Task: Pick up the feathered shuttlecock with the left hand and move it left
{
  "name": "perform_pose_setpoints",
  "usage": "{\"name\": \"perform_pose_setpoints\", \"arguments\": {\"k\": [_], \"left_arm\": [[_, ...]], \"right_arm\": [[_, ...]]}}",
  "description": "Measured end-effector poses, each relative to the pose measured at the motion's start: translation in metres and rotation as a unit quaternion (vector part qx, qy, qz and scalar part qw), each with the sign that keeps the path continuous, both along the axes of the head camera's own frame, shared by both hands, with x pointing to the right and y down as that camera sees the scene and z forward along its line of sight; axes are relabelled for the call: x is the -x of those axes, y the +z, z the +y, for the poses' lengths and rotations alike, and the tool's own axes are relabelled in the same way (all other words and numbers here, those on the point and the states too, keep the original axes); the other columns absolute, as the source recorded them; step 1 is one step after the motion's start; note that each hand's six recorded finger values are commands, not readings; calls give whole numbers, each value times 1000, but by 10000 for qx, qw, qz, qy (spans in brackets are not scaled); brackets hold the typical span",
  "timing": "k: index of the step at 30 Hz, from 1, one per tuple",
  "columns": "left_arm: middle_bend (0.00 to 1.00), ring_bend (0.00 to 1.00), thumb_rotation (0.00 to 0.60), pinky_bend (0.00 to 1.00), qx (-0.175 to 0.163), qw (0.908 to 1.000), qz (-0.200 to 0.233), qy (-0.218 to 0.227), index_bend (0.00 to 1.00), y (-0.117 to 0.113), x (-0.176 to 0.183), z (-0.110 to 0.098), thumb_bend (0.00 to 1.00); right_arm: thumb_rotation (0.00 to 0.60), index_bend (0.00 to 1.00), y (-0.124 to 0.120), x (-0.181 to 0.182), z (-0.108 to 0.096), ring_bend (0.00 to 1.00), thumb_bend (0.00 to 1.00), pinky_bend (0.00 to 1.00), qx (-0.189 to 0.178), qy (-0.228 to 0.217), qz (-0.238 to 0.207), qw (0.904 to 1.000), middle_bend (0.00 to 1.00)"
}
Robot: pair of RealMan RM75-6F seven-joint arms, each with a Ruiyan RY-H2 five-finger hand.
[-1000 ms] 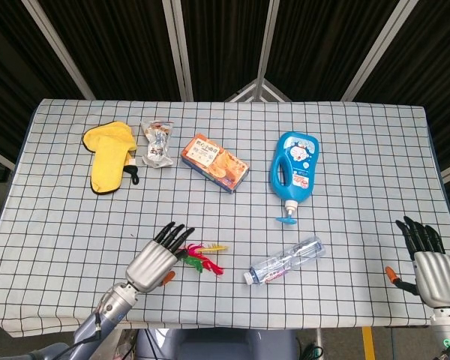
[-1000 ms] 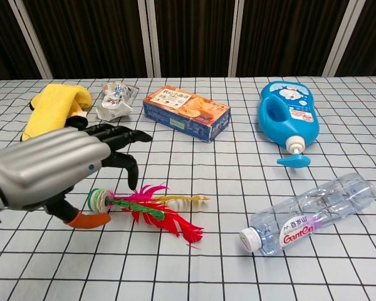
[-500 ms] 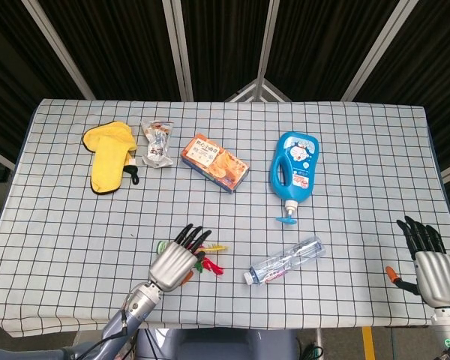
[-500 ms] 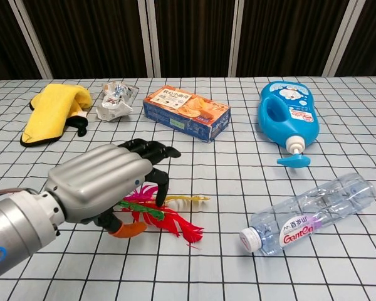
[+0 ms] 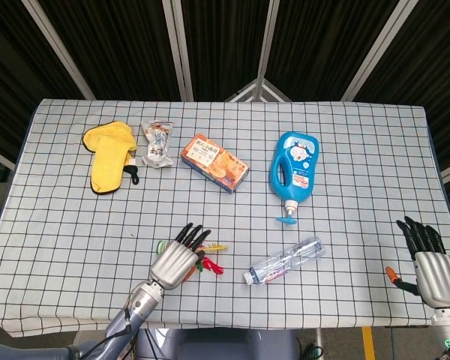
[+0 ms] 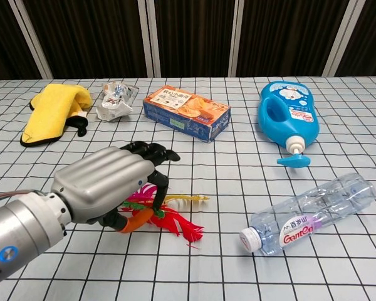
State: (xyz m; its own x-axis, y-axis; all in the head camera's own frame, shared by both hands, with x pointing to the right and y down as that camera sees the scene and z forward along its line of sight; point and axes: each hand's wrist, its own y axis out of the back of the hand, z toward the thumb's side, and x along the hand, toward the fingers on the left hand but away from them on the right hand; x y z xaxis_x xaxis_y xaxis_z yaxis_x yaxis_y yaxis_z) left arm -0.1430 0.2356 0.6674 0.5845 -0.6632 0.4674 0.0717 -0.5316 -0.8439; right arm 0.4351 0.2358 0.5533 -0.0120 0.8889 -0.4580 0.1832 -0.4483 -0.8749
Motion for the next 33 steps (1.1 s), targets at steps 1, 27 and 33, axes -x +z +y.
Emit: {"name": "perform_pose_setpoints", "arguments": {"k": [1,27,33], "left_arm": [[74,0,600,0,2,10000,1,-19,560,0,0,-1,628],[73,0,600,0,-501,9960,260,-698,594,-60,58,-49,627],[72,0,600,0,-530,9943,241,-890,594,-69,83,-59,628]], "right_arm": [[600,0,0,0,0,0,334,0,2,2,3,10000,0],[600,0,-1,-1,1,0,334,0,-6,-17,62,10000,0],[600,0,-1,0,1,0,334,0,-11,-22,84,10000,0]]}}
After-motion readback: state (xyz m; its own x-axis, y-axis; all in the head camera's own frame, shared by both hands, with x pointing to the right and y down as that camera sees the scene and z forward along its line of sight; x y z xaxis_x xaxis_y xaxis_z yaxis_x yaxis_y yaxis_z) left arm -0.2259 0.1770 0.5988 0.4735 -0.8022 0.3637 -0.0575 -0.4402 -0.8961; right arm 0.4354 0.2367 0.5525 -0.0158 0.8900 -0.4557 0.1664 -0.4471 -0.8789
